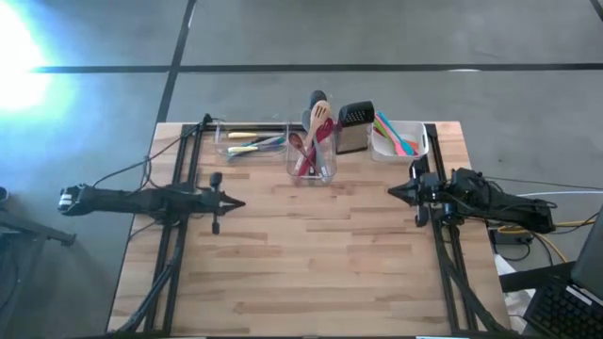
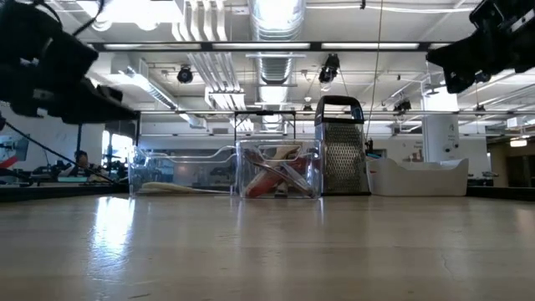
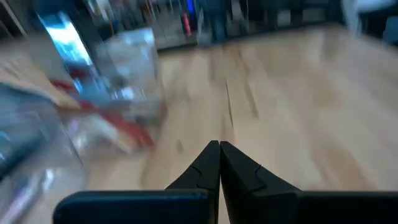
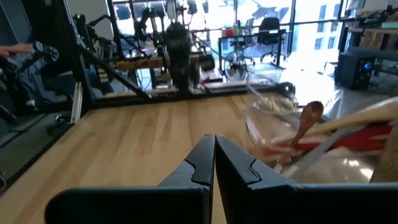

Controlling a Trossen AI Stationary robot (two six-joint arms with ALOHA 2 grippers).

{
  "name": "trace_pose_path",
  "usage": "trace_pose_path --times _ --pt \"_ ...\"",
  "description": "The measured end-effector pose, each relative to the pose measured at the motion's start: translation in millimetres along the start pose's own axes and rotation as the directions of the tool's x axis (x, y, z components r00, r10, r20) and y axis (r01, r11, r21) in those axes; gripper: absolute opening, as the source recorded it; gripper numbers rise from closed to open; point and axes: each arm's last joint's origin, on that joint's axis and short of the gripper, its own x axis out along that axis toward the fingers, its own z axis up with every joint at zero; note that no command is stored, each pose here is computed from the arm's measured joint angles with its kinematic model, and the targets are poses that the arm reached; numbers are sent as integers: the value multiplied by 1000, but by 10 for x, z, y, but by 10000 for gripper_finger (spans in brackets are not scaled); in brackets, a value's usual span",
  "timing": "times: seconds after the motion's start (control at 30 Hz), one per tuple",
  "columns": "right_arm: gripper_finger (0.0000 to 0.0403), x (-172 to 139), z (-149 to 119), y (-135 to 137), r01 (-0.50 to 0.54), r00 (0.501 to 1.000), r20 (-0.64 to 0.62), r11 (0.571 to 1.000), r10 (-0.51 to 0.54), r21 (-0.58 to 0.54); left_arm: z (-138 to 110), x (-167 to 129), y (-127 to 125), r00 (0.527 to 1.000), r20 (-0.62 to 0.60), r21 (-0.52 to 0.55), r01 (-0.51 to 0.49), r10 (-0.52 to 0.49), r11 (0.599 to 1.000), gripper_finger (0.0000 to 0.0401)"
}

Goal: Pick & Place Kitchen Items
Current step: Return to Home Position

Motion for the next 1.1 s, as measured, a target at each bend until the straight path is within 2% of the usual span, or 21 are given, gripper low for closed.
trace_pose_path --times 0.23,0.53,0.77,1.1 --pt "8 80 -371 -47 9 996 -84 1000 -8 6 98 -99 26 990 138 -14 -24 25 1000 16" --pt "8 134 -388 -43 -18 997 73 1000 19 -11 161 -177 40 971 236 -26 -34 39 999 18" --pt "8 135 -392 8 -73 995 68 997 74 -12 171 -178 42 968 249 -28 -37 43 999 18" --pt "8 151 -410 6 -71 996 45 997 71 -8 176 -177 44 966 253 -29 -40 47 999 14"
